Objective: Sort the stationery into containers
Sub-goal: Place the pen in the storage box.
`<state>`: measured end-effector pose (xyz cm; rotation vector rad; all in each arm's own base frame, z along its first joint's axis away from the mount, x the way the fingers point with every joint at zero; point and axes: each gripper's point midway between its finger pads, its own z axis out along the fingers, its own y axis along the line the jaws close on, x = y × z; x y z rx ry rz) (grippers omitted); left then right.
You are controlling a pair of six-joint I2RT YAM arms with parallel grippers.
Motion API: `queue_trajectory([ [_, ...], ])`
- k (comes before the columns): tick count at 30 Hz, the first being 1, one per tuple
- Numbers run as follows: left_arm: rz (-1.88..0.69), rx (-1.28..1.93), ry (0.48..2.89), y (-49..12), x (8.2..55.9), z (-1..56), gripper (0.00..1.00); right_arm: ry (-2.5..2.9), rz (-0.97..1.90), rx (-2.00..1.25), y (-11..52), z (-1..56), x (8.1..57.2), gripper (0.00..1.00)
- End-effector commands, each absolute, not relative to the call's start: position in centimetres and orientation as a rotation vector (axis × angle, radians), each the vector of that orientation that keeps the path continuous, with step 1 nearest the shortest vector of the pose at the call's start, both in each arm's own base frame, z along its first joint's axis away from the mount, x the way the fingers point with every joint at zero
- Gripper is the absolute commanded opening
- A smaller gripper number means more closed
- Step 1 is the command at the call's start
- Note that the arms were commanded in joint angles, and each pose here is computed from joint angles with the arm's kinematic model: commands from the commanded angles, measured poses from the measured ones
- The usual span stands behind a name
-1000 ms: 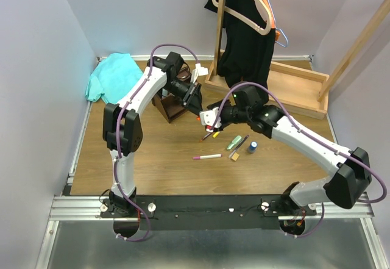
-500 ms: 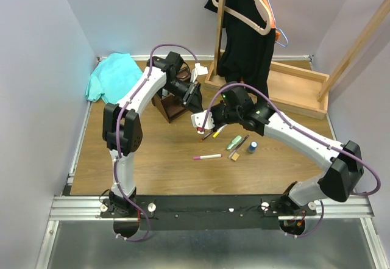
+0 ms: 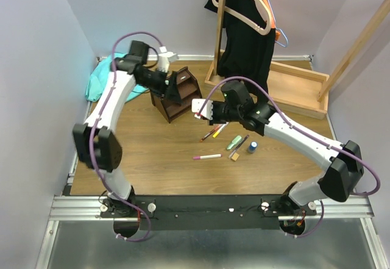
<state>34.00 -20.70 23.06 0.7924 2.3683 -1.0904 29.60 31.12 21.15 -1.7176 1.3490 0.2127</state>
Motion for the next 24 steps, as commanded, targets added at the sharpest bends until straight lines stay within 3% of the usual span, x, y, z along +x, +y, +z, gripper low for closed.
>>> queue_trajectory([
  [1, -0.586, 0.584, 2.172, -15.3, 38.6, 26.1, 0.78, 1.518, 0.437, -1.386, 33.4, 22.8, 30.7, 0.01],
  [3, -0.391, 0.460, 2.065, -12.7, 39.9, 28.3, 0.79, 1.506, 0.493, -1.288, 34.9, 24.0, 32.2, 0.01],
  [7, -0.078, 0.145, 2.000, -6.8, 39.7, 27.6, 0.99, 1.527, 0.680, -1.016, 37.8, 26.4, 35.0, 0.01],
  [10, 0.118, -0.077, 1.956, -2.5, 38.4, 27.8, 0.99, 1.495, 0.773, -0.883, 40.0, 27.4, 36.9, 0.01],
  [15, 0.193, -0.178, 1.981, 0.1, 36.4, 27.0, 0.99, 1.423, 0.858, -0.733, 42.1, 28.3, 39.9, 0.01],
  [24, 0.135, -0.123, 2.137, -1.0, 33.8, 21.7, 0.99, 1.376, 0.968, -0.653, 45.6, 26.5, 43.8, 0.01],
])
